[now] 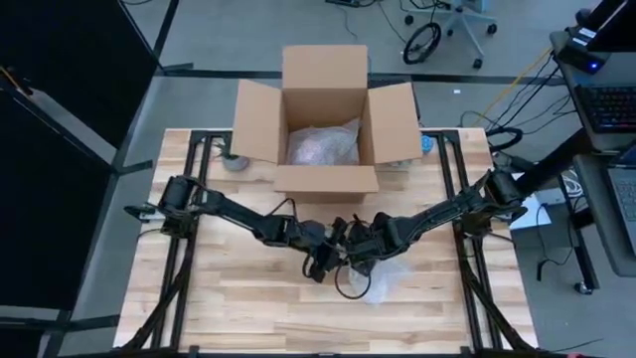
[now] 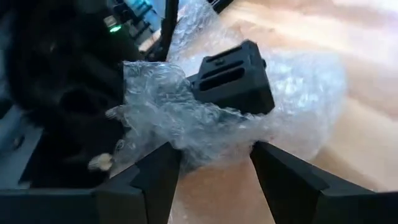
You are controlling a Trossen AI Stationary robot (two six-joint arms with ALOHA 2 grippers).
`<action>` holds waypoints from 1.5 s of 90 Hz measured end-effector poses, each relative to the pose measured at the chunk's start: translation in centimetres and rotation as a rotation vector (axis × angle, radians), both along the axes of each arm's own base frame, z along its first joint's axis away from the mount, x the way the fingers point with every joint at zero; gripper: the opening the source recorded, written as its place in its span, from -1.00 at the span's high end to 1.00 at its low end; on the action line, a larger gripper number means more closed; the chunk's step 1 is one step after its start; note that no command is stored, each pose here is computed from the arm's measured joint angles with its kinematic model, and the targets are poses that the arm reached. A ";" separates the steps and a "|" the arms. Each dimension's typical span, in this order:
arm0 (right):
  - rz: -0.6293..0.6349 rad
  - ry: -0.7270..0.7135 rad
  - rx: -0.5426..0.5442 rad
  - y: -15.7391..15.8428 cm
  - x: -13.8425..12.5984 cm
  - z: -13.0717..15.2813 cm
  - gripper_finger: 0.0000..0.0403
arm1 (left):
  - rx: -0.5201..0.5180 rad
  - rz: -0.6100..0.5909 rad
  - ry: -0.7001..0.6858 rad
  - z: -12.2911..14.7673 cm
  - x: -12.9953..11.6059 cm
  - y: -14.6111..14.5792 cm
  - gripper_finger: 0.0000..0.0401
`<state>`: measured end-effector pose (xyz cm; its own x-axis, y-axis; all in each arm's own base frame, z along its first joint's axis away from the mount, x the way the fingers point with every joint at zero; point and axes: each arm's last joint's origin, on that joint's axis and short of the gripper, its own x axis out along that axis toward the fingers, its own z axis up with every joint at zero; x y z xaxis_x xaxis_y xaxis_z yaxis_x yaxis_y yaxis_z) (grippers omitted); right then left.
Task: Wrap mug
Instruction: Wrap the orange mug with transparent bubble wrap
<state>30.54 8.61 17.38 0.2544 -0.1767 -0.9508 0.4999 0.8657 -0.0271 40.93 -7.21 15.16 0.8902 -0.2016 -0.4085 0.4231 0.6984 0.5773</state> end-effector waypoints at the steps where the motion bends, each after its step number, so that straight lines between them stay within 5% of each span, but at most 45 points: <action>1: 0.000 0.000 0.000 0.0 0.0 0.0 -0.04 | 0.006 -0.002 0.002 -0.1 0.0 0.0 0.03; 35: -0.005 0.038 0.055 -0.1 -0.6 0.5 -0.04 | 0.031 -0.016 0.014 -2.2 0.7 0.4 0.03; 135: 0.036 -0.243 0.183 -1.5 -5.8 10.5 -0.04 | 0.052 0.015 -0.044 -1.5 1.2 0.9 0.03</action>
